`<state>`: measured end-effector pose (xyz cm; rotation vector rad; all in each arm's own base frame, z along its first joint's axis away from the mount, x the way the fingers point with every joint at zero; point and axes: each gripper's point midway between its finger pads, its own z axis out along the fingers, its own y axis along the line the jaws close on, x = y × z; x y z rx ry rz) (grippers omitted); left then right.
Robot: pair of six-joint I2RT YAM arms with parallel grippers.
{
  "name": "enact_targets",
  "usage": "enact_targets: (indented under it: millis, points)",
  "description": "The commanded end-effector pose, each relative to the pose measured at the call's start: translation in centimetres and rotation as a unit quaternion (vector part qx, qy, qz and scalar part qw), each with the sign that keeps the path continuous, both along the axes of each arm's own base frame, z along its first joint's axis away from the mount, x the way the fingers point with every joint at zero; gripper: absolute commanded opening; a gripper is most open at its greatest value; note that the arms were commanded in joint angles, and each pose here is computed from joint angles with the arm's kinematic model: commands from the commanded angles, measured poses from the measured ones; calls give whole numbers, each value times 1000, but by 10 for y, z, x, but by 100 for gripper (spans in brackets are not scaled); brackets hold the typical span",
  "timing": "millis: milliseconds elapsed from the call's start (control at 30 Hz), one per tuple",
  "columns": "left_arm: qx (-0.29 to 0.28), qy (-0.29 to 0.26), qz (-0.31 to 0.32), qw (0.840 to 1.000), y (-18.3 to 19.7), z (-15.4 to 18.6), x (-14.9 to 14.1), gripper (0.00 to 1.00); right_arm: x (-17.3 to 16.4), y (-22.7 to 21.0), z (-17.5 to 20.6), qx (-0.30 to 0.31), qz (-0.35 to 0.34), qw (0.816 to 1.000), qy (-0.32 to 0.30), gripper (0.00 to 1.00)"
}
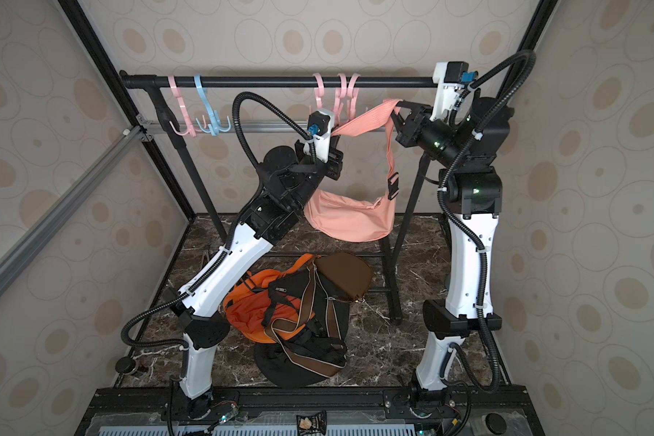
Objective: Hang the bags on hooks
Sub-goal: Hang the bag on the hook.
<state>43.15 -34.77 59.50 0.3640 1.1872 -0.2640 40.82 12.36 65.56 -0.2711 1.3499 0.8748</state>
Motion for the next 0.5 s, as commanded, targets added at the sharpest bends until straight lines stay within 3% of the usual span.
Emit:
enact_targets:
  millis: [0, 267, 467]
  points:
    - [-71, -31, 122, 990, 81, 50, -4, 0, -33, -52, 76, 66, -87, 985, -131, 0]
    - [-116, -50, 163, 979, 113, 77, -20, 0, -40, -42, 79, 59, -56, 986, -147, 0]
    - [-73, -61, 244, 965, 116, 59, -1, 0, -9, -40, 62, 56, -47, 989, -126, 0]
